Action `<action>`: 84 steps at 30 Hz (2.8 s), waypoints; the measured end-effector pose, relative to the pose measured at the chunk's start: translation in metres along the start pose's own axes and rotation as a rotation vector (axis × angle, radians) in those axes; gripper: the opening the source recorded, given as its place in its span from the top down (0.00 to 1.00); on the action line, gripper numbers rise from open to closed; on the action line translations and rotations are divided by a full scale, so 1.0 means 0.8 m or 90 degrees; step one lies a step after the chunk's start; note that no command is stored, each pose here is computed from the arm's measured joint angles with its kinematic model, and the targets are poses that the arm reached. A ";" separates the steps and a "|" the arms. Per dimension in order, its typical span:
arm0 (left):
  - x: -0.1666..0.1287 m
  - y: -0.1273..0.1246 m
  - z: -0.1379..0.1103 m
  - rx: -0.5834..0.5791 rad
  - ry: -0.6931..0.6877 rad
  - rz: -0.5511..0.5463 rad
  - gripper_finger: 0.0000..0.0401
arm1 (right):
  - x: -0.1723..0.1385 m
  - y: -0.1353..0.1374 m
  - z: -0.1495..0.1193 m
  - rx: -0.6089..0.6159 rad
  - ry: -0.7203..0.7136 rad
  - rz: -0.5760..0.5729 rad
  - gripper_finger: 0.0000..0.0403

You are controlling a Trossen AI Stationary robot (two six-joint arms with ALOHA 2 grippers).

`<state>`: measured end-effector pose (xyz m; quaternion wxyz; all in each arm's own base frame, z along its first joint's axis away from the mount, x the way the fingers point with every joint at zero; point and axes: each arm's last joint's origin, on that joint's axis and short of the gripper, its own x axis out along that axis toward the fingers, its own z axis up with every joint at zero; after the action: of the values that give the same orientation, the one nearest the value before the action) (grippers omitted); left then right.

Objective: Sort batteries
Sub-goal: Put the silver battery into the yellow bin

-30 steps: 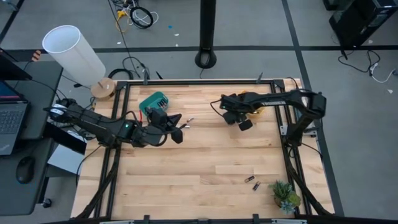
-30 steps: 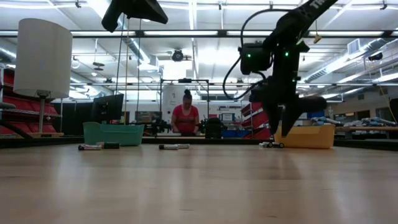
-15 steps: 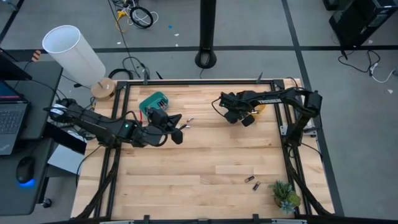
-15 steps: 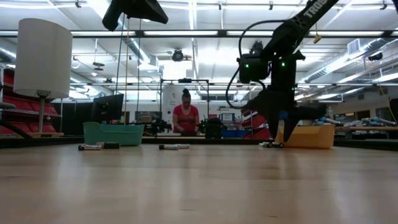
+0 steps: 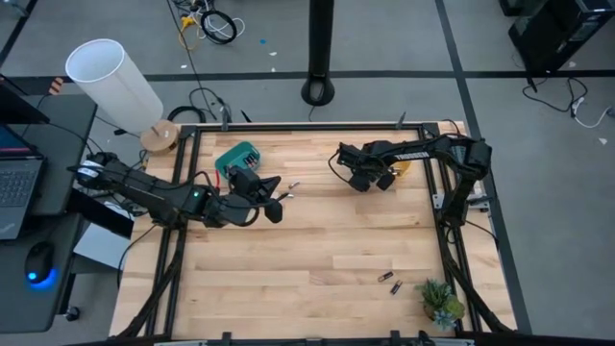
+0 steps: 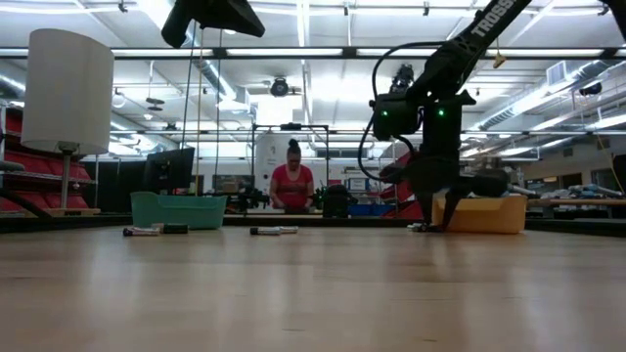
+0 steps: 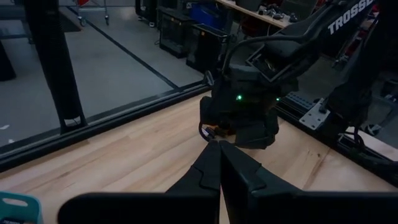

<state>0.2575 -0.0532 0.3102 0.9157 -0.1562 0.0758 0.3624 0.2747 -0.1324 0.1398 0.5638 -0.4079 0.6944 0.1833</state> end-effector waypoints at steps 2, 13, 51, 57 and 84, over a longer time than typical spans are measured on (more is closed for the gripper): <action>0.000 0.000 0.000 -0.001 0.000 0.000 0.97 | 0.000 0.000 0.000 -0.006 -0.002 -0.001 0.68; 0.000 -0.001 0.001 -0.003 -0.001 -0.002 0.97 | -0.014 -0.012 0.035 -0.024 -0.078 -0.106 0.75; 0.000 -0.002 0.002 -0.039 -0.007 -0.009 0.97 | -0.027 -0.082 -0.035 0.295 -0.182 -0.039 0.74; 0.000 -0.002 0.002 -0.034 -0.006 -0.008 0.97 | -0.008 -0.080 -0.041 0.273 -0.150 -0.016 0.74; 0.000 -0.002 0.001 -0.020 0.004 -0.019 0.97 | 0.031 -0.087 -0.009 0.243 -0.171 -0.002 0.84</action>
<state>0.2585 -0.0545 0.3115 0.9183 -0.1726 0.0710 0.3492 0.3227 -0.1884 0.1329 0.7183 -0.2667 0.6348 0.1000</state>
